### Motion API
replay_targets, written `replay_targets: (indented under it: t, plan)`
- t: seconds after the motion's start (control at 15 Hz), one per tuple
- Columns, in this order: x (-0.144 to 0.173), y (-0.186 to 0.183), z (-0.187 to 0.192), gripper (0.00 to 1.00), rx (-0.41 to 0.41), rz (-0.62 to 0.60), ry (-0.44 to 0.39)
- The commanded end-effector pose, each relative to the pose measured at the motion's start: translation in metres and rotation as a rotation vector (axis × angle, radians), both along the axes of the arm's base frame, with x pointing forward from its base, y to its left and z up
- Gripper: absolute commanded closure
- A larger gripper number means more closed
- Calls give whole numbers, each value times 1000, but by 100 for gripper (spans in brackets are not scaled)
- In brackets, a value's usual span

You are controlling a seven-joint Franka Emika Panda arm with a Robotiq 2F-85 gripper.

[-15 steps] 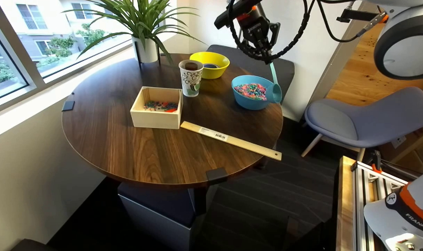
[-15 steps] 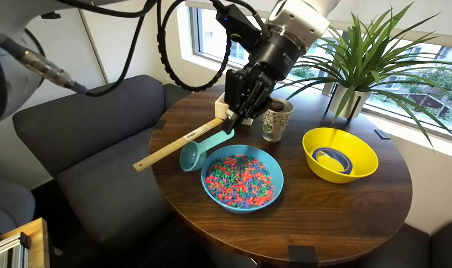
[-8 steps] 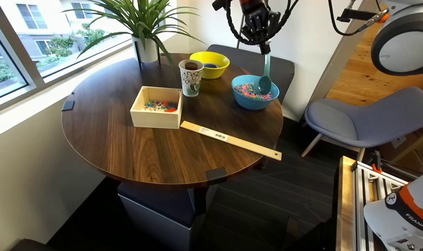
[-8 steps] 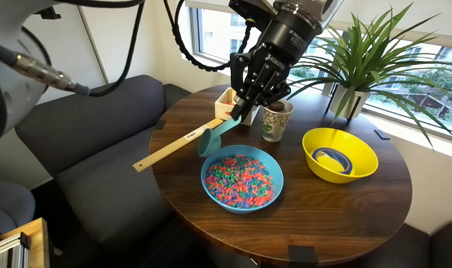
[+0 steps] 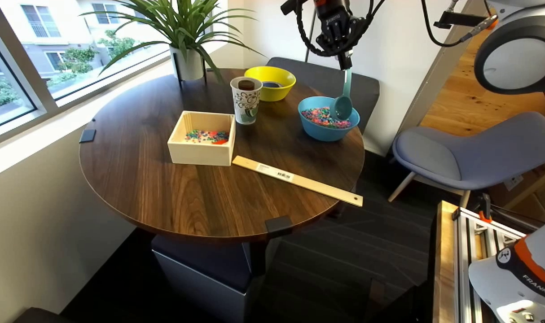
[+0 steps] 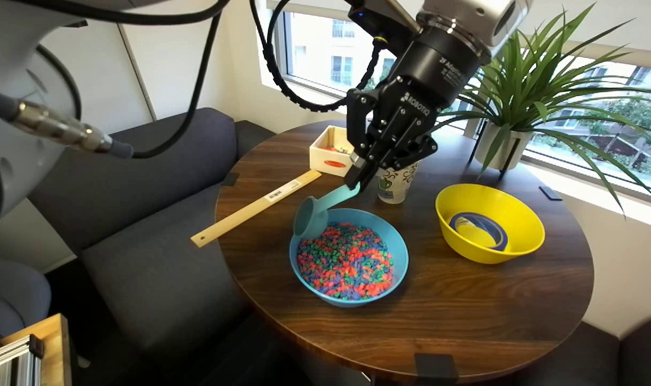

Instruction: Put the scooper in the bowl

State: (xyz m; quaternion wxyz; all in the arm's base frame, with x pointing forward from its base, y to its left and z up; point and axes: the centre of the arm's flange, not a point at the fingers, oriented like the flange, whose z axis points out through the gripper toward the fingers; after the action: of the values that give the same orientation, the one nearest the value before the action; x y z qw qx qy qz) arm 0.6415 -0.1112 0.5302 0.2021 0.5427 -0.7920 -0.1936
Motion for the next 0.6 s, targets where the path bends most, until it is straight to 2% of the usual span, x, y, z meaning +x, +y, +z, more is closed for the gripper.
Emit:
replay_targets:
  t: [0.0,0.2,0.4,0.53]
  plan:
    - [29,-20,-3,98,31,-59,3]
    - [34,-21,-20,98,56,-64,37]
    - [42,-16,-35,98,65,-84,41]
    - [48,-21,-40,98,44,-114,25]
